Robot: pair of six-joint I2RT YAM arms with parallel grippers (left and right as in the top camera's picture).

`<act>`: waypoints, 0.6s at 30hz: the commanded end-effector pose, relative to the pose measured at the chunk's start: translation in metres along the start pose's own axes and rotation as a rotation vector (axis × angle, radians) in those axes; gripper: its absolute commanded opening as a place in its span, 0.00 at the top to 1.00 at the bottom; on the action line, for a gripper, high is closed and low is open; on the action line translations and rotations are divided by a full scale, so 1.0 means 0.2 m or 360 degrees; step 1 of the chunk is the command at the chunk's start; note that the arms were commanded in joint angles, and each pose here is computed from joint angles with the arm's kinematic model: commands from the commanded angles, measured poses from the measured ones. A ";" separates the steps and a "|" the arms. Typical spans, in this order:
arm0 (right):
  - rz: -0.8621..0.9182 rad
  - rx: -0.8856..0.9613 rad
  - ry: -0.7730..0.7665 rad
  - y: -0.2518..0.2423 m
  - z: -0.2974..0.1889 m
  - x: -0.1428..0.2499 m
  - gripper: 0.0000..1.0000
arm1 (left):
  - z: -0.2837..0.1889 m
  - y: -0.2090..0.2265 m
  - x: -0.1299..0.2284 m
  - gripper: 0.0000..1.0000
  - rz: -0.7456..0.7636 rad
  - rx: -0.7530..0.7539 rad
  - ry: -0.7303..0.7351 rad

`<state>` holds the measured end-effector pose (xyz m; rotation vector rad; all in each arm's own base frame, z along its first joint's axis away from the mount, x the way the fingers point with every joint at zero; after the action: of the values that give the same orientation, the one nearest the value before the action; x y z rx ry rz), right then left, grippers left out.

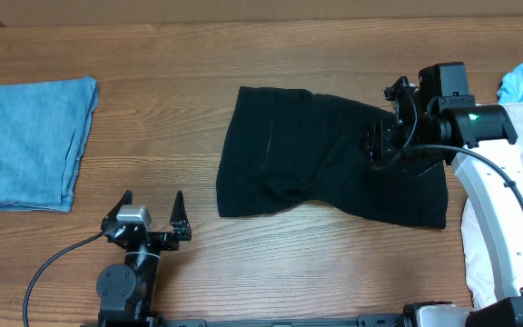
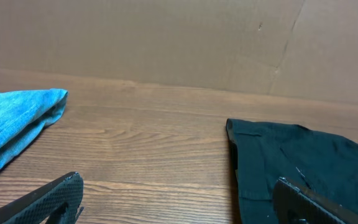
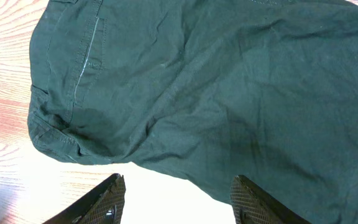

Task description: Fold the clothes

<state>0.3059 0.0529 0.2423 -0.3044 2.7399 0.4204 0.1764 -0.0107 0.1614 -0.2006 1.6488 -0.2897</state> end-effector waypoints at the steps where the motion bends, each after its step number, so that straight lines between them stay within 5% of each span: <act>1: 0.0013 0.0024 -0.0054 -0.02 -0.04 -0.02 0.40 | 0.00 0.00 0.00 0.00 0.0029 -0.0010 -0.0010; 16: 0.0246 0.0127 -0.0328 -0.23 -0.12 -0.12 0.32 | 0.00 0.00 -0.01 0.00 0.0029 0.0000 -0.0022; 18: 0.0238 0.0131 -0.0336 -0.24 -0.12 -0.13 0.32 | -0.01 -0.05 -0.09 0.00 0.0037 0.0120 -0.0159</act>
<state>0.3338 0.0076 0.2528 -0.0395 2.6038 0.3670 0.1767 -0.0107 0.1651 -0.1979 1.6272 -0.2922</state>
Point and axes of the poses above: each gripper's point midway between its finger pads, its own z axis out along the fingers, its own y axis along the line the jaws close on, x = y × z, the point moved 7 cm from there along -z, back along the fingers, and after that the axes turned 9 degrees about -z, right-handed, at the moved point
